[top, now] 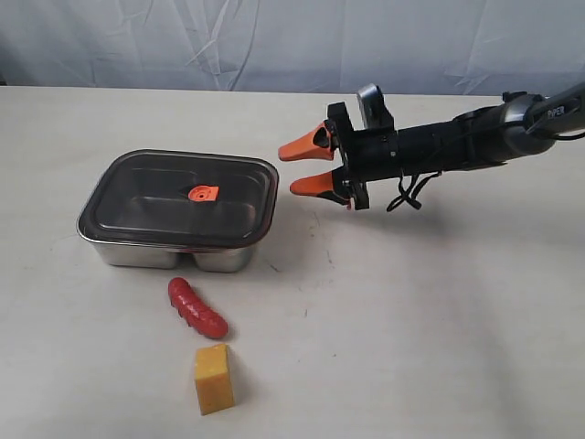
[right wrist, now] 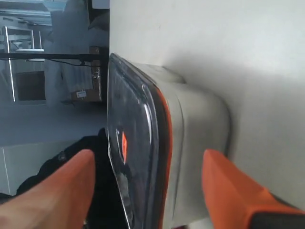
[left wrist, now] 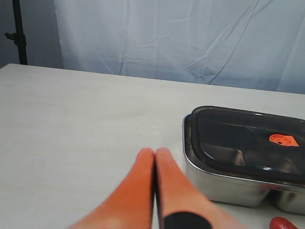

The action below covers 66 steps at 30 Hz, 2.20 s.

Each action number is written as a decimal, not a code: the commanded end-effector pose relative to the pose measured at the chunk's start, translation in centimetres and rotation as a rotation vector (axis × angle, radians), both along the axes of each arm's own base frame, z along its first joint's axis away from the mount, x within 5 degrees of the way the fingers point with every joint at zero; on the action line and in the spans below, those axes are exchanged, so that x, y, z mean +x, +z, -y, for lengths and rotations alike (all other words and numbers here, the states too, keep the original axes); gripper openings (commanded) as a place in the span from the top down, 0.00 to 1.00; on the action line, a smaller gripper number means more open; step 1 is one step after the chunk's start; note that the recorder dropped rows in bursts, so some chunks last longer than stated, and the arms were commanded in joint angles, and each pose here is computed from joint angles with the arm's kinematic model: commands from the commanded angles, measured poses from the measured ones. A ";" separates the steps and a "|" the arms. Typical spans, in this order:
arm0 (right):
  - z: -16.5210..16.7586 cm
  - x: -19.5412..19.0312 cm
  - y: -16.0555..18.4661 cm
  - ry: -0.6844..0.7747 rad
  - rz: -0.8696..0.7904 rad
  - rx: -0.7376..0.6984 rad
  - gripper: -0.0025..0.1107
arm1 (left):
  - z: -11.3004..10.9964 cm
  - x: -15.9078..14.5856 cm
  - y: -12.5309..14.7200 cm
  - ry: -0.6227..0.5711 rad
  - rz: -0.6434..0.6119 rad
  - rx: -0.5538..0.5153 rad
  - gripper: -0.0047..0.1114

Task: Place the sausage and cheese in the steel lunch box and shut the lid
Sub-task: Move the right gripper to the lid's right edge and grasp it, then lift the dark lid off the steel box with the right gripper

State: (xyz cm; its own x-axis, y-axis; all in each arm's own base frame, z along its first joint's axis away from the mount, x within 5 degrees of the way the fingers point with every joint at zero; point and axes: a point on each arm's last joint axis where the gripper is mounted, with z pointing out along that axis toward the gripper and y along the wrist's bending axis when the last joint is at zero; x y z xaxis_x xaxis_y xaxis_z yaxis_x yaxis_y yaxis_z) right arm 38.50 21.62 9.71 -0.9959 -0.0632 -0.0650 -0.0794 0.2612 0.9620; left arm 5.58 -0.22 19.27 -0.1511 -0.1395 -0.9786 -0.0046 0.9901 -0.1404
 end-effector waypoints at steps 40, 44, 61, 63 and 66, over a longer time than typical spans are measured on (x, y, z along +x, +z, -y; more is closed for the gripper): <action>-2.9 -1.9 0.5 0.093 -0.045 0.012 0.99 | 0.0 0.0 0.0 0.002 0.009 0.004 0.96; -3.0 -1.8 1.0 0.080 -0.038 0.028 0.99 | 0.0 0.0 0.0 0.002 0.009 0.004 0.96; -3.1 -0.8 3.5 -0.008 0.016 0.131 0.99 | 0.0 0.0 0.0 0.002 0.009 0.004 0.96; -2.8 -0.6 3.6 -0.021 0.024 0.139 0.99 | 0.0 0.0 0.0 0.002 0.009 0.004 0.96; -2.3 -0.3 4.1 -0.029 0.046 0.142 0.99 | 0.0 0.0 0.0 0.002 0.009 0.004 0.96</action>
State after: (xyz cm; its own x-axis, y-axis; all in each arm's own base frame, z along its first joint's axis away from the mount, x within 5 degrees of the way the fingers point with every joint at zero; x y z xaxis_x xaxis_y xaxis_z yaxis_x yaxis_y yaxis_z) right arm 37.66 24.61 12.44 -0.9965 -0.0411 -0.0721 -0.0778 0.1602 0.9840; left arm 5.58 -0.22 19.27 -0.1511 -0.1395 -0.9786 -0.0046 0.9901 -0.1404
